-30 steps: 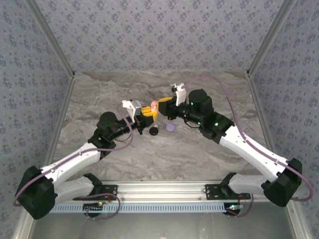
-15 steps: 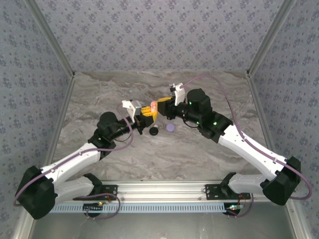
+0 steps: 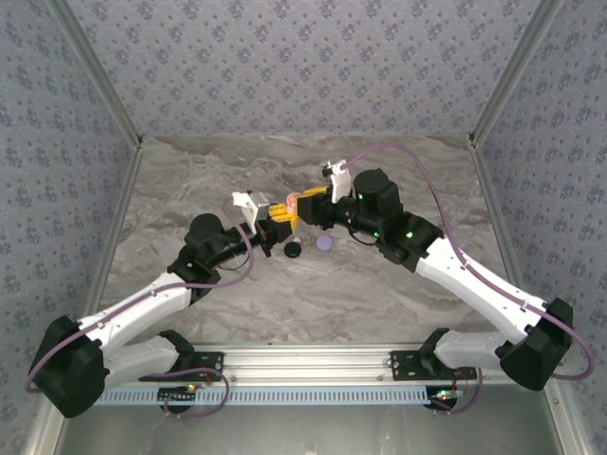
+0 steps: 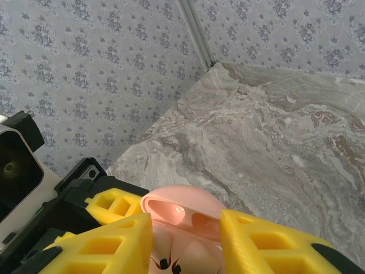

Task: Insert the wireless bluetooth earbuds into the charging case

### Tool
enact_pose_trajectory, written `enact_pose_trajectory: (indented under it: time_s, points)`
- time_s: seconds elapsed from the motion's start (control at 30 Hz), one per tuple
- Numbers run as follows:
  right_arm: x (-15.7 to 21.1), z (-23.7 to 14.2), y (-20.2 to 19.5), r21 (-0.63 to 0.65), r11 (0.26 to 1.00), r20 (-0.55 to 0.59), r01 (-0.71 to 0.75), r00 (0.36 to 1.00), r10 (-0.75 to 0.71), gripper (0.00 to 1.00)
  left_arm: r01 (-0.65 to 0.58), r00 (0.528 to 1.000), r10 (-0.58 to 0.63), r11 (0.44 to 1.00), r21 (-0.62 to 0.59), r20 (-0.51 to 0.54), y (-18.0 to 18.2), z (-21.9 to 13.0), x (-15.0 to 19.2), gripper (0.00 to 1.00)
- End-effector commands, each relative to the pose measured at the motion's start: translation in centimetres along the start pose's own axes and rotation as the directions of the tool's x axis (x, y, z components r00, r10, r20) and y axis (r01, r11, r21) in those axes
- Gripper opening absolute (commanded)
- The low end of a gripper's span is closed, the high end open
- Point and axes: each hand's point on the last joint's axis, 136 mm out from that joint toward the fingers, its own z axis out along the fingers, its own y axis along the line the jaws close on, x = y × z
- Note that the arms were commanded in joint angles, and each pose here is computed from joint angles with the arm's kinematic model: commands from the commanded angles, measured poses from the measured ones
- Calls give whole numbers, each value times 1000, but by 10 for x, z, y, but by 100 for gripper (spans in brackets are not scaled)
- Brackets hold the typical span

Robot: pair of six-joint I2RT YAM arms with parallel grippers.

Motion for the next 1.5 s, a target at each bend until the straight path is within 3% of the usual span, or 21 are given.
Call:
enact_pose_trajectory:
  time_s: [0.0, 0.1, 0.23, 0.43, 0.63, 1.0, 1.33, 1.43, 1.47]
  points:
    - [-27, -13, 8, -13, 999, 35, 41, 999, -40, 47, -29, 998, 27, 999, 31, 59, -11, -4, -17, 0]
    - [-35, -22, 2, -18, 999, 43, 47, 998, -46, 65, -32, 998, 29, 999, 36, 62, -12, -5, -18, 0]
    - [-29, -23, -10, -55, 998, 16, 10, 1000, -9, 100, -33, 997, 30, 998, 49, 64, -15, -6, -19, 0]
    - [-5, -3, 3, -230, 969, -107, -91, 992, 68, 100, -33, 998, 30, 998, 55, 59, -15, -5, -18, 0]
    - [1, 6, 33, -373, 923, -158, -97, 987, 40, 100, -33, 998, 30, 998, 50, 53, -15, -6, -17, 0]
    - [-9, -19, 55, -428, 904, -87, 6, 995, -48, 100, -35, 999, 34, 999, 22, 42, -10, -6, -14, 0]
    - [8, -16, 35, -318, 948, -125, 10, 991, -52, 100, -36, 999, 35, 999, 11, 35, -8, -6, -13, 0]
    - [6, -16, 6, -136, 989, -133, 52, 989, -70, 100, -23, 1000, 24, 999, -23, 21, -2, -6, -11, 0]
    - [3, -20, -14, -9, 998, -127, 64, 990, -65, 100, -15, 1000, 15, 999, -40, 10, 2, -5, -9, 0]
